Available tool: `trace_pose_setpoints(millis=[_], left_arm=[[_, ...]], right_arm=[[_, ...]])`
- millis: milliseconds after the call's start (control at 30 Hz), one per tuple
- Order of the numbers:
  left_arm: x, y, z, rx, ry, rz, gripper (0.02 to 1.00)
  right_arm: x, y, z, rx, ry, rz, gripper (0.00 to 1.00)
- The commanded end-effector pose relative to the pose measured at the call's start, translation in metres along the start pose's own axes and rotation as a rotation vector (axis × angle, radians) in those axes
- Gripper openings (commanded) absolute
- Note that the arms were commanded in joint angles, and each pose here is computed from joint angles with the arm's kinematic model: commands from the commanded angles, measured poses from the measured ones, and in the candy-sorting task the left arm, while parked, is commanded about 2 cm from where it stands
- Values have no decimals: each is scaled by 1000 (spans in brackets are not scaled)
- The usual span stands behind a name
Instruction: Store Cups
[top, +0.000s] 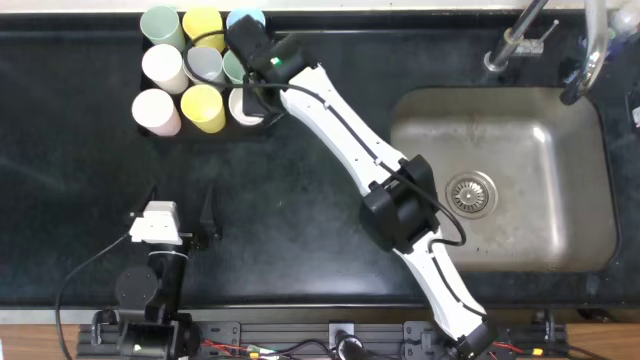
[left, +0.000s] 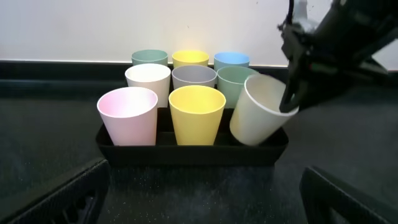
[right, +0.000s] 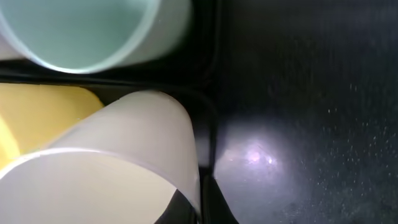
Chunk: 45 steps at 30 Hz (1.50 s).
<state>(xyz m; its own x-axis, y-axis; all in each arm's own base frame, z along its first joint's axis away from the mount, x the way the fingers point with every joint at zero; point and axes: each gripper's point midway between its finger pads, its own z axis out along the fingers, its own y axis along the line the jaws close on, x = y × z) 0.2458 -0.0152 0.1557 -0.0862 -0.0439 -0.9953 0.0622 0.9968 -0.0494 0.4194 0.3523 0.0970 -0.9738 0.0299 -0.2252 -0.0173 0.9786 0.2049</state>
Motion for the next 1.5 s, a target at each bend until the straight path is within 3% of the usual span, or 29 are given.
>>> trace_pose_setpoints(millis=[33, 800, 967, 1200, 1367, 1500], left_arm=[[0, -3, 0, 13, -4, 17, 1000], [0, -3, 0, 13, -4, 17, 998], [0, -3, 0, 13, -4, 17, 1000], [0, -3, 0, 13, -4, 17, 1000], [0, -3, 0, 13, -4, 17, 1000], [0, -3, 0, 13, -4, 17, 1000]], right_arm=[[0, -13, 18, 58, -5, 28, 47], [-6, 1, 23, -10, -27, 27, 93], [-6, 1, 23, -10, -27, 24, 213], [-7, -1, 20, -11, -22, 11, 279], [-19, 0, -4, -43, -65, -46, 354], [-30, 11, -37, -92, -136, -136, 467]])
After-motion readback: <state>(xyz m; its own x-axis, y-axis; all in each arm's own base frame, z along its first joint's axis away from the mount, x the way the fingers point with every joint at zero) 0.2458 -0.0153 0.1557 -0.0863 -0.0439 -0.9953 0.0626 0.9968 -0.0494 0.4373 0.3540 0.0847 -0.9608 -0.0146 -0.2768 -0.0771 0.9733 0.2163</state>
